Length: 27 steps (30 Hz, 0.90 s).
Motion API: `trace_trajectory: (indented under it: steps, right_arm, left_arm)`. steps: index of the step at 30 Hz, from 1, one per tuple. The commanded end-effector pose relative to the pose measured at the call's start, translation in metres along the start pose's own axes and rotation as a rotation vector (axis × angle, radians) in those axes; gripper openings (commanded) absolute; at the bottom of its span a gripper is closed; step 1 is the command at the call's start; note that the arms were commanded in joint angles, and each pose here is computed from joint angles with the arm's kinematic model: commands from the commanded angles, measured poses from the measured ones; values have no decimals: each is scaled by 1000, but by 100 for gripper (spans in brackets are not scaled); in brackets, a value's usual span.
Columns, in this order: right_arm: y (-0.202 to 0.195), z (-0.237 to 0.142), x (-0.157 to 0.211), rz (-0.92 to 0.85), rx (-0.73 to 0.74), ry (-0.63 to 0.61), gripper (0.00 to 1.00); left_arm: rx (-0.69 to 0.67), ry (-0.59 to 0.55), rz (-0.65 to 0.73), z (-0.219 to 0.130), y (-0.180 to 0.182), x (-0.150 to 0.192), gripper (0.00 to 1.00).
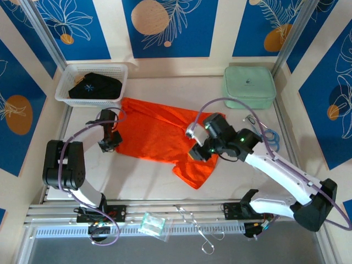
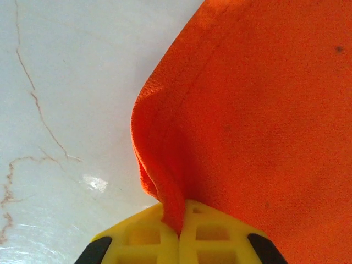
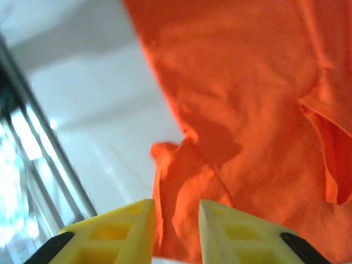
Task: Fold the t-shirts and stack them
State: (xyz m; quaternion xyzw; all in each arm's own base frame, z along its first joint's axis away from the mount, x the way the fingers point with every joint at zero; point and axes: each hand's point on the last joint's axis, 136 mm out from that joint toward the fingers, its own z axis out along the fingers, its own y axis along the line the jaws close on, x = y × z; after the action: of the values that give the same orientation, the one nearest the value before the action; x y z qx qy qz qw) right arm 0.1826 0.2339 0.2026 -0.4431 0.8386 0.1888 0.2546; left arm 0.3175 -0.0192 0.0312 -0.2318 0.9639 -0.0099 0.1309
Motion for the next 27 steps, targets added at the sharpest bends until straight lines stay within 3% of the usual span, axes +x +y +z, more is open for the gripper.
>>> trace_trajectory:
  steps: [1, 3, 5, 8, 11, 21, 27]
  right_arm:
    - [4, 16, 59, -301, 71, 275, 27]
    - [11, 28, 84, -424, 63, 378, 26]
    - [29, 36, 94, -503, 0, 374, 26]
    - [35, 50, 104, -489, -28, 375, 44]
    - [40, 64, 112, -495, -44, 388, 50]
    - [44, 110, 155, -551, -87, 644, 48]
    - [42, 119, 167, -563, -87, 712, 49]
  left_arm:
    - [33, -10, 36, -9, -4, 3, 0]
    - [35, -14, 41, -10, -3, 4, 0]
    - [34, -23, 49, -13, -2, 3, 0]
    - [37, -35, 56, -17, -1, 3, 0]
    - [43, -50, 56, -22, 0, 3, 0]
    - [53, -81, 58, -33, 1, 1, 0]
    - [40, -89, 67, -35, 4, 1, 0]
